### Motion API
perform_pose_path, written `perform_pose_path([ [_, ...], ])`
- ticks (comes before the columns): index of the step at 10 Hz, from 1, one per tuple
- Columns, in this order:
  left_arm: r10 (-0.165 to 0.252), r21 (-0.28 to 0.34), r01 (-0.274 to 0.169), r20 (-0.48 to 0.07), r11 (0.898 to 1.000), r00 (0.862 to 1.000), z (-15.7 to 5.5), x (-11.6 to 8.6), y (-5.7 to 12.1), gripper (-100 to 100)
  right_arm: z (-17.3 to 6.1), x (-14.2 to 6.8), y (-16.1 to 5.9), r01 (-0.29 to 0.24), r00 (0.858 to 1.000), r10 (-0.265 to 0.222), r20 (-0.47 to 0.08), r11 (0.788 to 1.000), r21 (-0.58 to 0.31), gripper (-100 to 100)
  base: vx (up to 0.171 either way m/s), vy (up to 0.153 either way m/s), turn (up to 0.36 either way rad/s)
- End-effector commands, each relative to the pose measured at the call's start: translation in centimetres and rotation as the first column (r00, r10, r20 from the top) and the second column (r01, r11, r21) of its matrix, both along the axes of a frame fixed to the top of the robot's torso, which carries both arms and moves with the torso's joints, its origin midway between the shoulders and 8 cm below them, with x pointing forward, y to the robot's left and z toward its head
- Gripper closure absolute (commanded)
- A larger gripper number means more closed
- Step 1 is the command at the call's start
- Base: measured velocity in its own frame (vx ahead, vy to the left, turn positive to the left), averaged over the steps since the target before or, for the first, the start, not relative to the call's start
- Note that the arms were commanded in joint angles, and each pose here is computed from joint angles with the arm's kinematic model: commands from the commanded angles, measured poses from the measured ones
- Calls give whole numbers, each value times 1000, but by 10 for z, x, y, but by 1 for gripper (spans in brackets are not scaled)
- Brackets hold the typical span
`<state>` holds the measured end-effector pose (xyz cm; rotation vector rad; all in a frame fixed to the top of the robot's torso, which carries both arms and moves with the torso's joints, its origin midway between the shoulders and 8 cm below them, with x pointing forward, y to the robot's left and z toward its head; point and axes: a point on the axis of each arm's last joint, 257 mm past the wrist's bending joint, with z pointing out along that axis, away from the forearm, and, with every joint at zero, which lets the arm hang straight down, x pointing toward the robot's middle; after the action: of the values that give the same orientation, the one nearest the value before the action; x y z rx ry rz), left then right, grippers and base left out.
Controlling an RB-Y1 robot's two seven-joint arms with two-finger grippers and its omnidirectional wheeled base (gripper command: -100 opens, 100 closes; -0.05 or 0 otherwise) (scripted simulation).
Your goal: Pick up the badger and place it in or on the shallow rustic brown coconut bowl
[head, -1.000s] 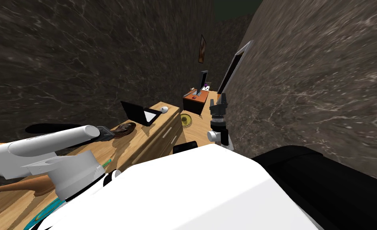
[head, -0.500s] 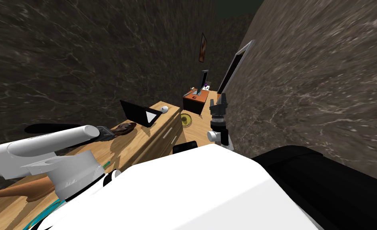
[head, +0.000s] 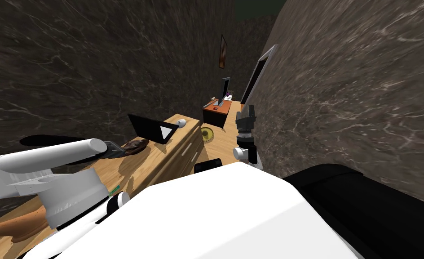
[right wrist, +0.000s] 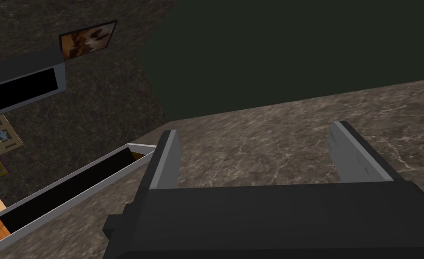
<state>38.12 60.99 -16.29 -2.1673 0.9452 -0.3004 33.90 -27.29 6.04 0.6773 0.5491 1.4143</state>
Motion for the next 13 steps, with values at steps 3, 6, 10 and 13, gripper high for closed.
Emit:
perform_pose_path([
  [3, 56, -8, -57, -8, 998, 998, 13, -2, 22, -100, 0, 0, 0, 0, 1000, 0, 0, 1000, 0, 0, -88, 9, -145],
  [6, 108, -12, -108, -12, 994, 994, 26, -5, 40, -100, 0, 0, 0, 0, 1000, 0, 0, 1000, 0, 0, -84, 11, -144],
  [10, 98, -11, -98, -12, 995, 995, 24, -4, 37, 0, 0, 0, 0, 0, 1000, 0, 0, 1000, 0, 0, -11, 2, -7],
  [13, 98, -11, -98, -12, 995, 995, 24, -4, 37, 0, 0, 0, 0, 0, 1000, 0, 0, 1000, 0, 0, 0, 0, 0],
])
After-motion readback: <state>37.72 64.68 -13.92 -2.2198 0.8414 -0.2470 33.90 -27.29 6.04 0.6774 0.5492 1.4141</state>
